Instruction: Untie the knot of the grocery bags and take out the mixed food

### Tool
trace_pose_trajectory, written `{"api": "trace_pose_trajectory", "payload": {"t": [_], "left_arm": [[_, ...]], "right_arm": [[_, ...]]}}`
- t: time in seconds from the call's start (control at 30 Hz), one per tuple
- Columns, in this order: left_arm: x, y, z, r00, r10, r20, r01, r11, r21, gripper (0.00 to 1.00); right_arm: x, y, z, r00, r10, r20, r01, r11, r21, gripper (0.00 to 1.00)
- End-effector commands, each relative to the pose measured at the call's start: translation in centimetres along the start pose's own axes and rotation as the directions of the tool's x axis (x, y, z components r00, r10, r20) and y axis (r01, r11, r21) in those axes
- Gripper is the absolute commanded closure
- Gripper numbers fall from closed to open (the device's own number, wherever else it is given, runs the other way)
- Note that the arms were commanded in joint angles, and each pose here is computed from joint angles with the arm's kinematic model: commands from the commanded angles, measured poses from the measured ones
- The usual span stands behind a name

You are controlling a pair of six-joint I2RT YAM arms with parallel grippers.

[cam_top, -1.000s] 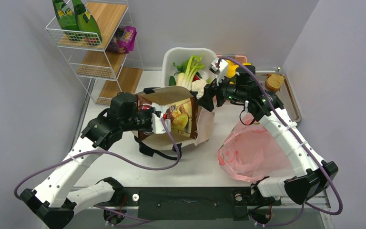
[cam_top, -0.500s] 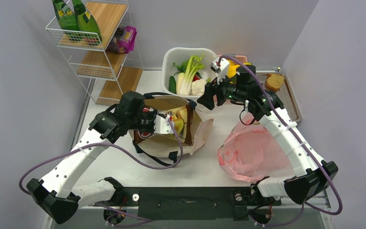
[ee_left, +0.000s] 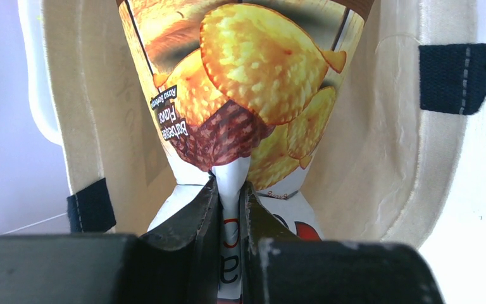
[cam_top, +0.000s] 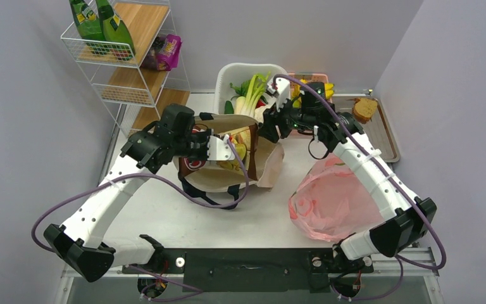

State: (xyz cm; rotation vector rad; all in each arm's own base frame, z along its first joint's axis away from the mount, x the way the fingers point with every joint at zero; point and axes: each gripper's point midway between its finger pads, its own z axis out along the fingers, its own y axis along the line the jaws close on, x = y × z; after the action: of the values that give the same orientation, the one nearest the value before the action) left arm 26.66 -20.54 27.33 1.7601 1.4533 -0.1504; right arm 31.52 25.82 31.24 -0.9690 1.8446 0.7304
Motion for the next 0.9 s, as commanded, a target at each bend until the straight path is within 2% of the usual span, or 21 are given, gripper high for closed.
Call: {"api": "trace_pose_trajectory", "payload": {"t": [0.0,0.1,0.2,0.27,0.3,0.43,0.5,0.57,0.77,0.87], "left_arm": [[-3.2,2.5,-3.0,0.995,0.045,0.088,-0.039,0.997,-0.067,1.0],[-4.5,3.0,-4.9,0.991,0.047,0.125,-0.035,0.995,-0.099,1.0],[-5.8,4.0,-6.7,0.983,0.044,0.178,-0.011,0.983,-0.183,1.0],[-7.2,6.1,-7.4,0.97,0.035,0.24,0.036,0.958,-0.284,1.0],[-7.0,6.9,-7.3,0.97,0.016,0.241,0.064,0.946,-0.319,1.0],[-7.3,11.7,-7.8,0.938,-0.115,0.327,0.264,0.849,-0.458,1.0],[-7.2,13.8,-8.2,0.905,-0.173,0.39,0.361,0.795,-0.487,1.0],[-7.4,15.2,-8.5,0.874,-0.197,0.445,0.424,0.757,-0.497,1.0],[-8.1,18.3,-8.8,0.79,-0.247,0.561,0.553,0.681,-0.48,1.0],[-8.5,19.7,-9.4,0.725,-0.283,0.628,0.631,0.638,-0.441,1.0]], "right_arm": [[1.1,-3.8,0.6,0.996,-0.057,-0.065,0.065,0.99,0.122,0.6],[1.5,-7.6,0.4,0.997,0.002,-0.081,0.014,0.979,0.205,0.68],[0.7,-8.6,0.4,0.998,0.037,-0.056,-0.025,0.979,0.203,0.69],[-0.4,-8.2,0.4,0.999,0.049,-0.022,-0.044,0.983,0.176,0.63],[-1.2,-7.7,0.3,0.998,0.057,0.003,-0.056,0.988,0.141,0.55],[-5.6,-6.4,-1.5,0.976,0.152,0.157,-0.168,0.981,0.095,0.4],[-8.3,-6.2,-3.2,0.941,0.216,0.26,-0.242,0.967,0.074,0.34],[-10.8,-6.2,-4.7,0.878,0.311,0.365,-0.352,0.935,0.049,0.31],[-14.2,-7.2,-7.6,0.73,0.46,0.505,-0.552,0.833,0.039,0.27],[-15.4,-7.6,-8.6,0.654,0.5,0.567,-0.598,0.801,-0.017,0.26]]}}
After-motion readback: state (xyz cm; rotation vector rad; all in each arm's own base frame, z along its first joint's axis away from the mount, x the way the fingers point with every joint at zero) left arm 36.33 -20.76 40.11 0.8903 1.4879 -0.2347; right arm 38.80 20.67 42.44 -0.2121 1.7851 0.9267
